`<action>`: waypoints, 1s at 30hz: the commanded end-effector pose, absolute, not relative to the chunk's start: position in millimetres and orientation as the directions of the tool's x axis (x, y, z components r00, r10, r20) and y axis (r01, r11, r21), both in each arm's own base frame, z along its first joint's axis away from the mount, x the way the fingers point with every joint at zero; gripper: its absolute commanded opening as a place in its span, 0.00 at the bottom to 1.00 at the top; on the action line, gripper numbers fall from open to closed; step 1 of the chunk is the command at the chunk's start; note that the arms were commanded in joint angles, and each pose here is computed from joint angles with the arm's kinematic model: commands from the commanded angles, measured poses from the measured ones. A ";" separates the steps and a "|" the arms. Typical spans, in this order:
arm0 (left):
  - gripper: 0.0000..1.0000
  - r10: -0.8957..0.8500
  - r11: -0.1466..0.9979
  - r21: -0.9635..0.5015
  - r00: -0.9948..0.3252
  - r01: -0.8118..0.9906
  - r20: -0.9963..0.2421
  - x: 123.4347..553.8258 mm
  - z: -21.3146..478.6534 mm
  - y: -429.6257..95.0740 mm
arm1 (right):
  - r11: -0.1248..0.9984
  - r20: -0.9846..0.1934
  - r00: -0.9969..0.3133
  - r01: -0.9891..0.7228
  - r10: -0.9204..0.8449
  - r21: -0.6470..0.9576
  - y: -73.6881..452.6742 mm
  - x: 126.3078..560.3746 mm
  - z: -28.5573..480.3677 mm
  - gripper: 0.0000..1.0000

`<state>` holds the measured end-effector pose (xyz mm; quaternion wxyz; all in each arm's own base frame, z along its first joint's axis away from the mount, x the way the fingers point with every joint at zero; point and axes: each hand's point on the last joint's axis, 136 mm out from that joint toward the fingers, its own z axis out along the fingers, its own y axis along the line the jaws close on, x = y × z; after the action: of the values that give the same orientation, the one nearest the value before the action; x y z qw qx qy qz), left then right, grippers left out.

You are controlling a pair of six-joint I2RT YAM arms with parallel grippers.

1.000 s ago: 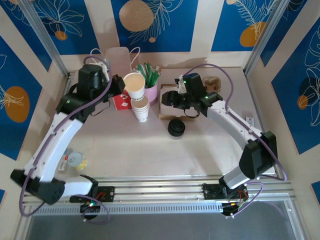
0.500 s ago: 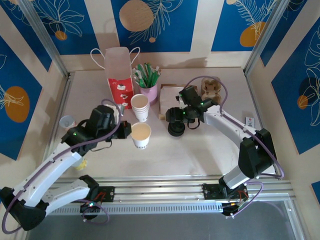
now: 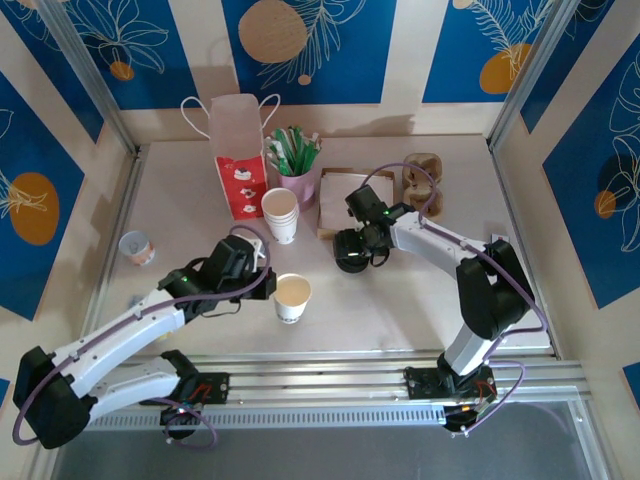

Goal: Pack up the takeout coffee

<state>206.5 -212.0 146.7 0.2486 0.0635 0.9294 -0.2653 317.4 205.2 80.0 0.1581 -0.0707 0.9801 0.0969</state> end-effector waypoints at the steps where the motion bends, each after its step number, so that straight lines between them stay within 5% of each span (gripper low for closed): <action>1: 0.00 -0.052 0.842 -0.482 -0.851 0.245 -0.523 214.4 145.1 -219.1 | 0.977 -0.314 -0.939 -0.180 -0.138 0.110 199.4 314.4 74.8 0.81; 12: 0.00 -0.035 0.861 -0.446 -0.846 0.245 -0.532 213.4 131.7 -215.8 | 0.980 -0.287 -0.944 -0.187 -0.161 0.067 198.6 313.7 61.0 0.82; 21: 0.50 0.015 0.883 -0.364 -0.795 0.295 -0.607 215.7 166.7 -201.6 | 0.976 -0.290 -0.942 -0.202 -0.171 0.079 201.2 318.5 61.4 0.78; 30: 0.69 0.078 0.916 -0.238 -0.726 0.322 -0.683 217.0 204.7 -177.3 | 0.972 -0.283 -0.940 -0.219 -0.189 0.079 204.2 320.8 59.9 0.70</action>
<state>220.2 -192.2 195.3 0.3422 0.0925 0.9106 -0.2122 319.8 200.8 59.6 0.1456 -0.0956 0.9835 0.0497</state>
